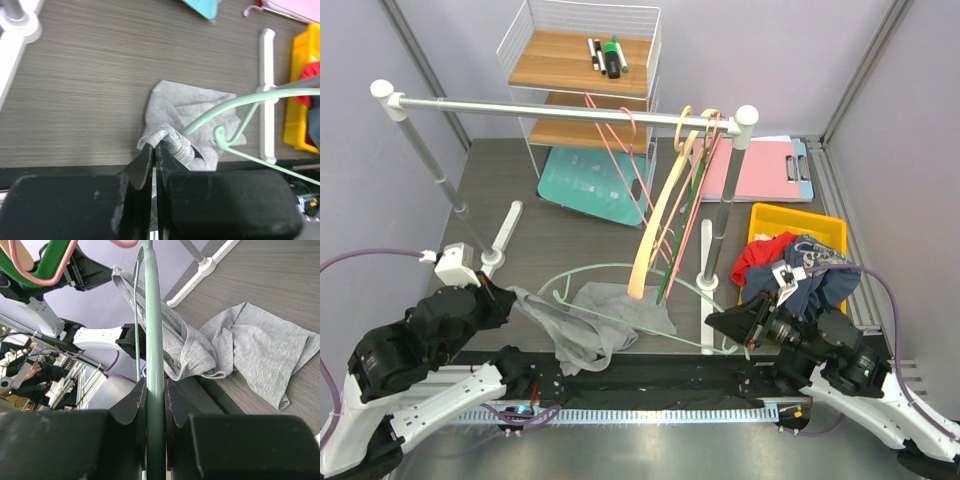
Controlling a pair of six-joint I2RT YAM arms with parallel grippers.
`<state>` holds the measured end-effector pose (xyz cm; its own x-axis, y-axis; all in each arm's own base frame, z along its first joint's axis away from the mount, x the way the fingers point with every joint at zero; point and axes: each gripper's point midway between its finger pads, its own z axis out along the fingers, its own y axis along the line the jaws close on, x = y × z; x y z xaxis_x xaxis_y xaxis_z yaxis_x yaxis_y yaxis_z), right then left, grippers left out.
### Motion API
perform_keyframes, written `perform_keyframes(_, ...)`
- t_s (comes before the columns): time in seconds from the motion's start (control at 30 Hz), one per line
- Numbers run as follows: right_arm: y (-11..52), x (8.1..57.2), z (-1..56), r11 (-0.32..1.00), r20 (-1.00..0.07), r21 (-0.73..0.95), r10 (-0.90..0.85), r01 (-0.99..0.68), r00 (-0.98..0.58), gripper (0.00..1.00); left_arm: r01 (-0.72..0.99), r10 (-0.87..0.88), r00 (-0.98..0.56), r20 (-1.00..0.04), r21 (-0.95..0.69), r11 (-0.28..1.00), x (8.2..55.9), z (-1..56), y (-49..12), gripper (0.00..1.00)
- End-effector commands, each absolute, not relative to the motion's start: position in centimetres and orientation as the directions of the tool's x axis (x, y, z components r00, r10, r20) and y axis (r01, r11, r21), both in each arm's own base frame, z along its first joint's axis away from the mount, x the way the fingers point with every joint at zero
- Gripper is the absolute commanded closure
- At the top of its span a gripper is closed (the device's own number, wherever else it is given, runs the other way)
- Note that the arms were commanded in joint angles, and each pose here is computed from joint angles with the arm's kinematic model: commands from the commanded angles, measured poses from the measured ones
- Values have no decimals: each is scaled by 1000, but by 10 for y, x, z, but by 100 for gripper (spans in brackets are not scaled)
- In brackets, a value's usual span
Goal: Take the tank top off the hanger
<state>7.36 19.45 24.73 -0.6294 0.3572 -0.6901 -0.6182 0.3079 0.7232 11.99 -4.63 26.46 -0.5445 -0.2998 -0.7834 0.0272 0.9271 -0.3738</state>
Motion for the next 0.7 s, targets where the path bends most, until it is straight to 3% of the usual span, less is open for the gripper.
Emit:
perform_keyframes(0.0,191,77,291,238,-684,709,458,-664,-568,99,-80,-325,-520,-790,-333,939,123,255,-28,100)
perform_keyframes(0.67,240,100,301,271,-766,635,347,-724,-542,99,-46,-362,-553,-751,-406,913,120,246,-45,100)
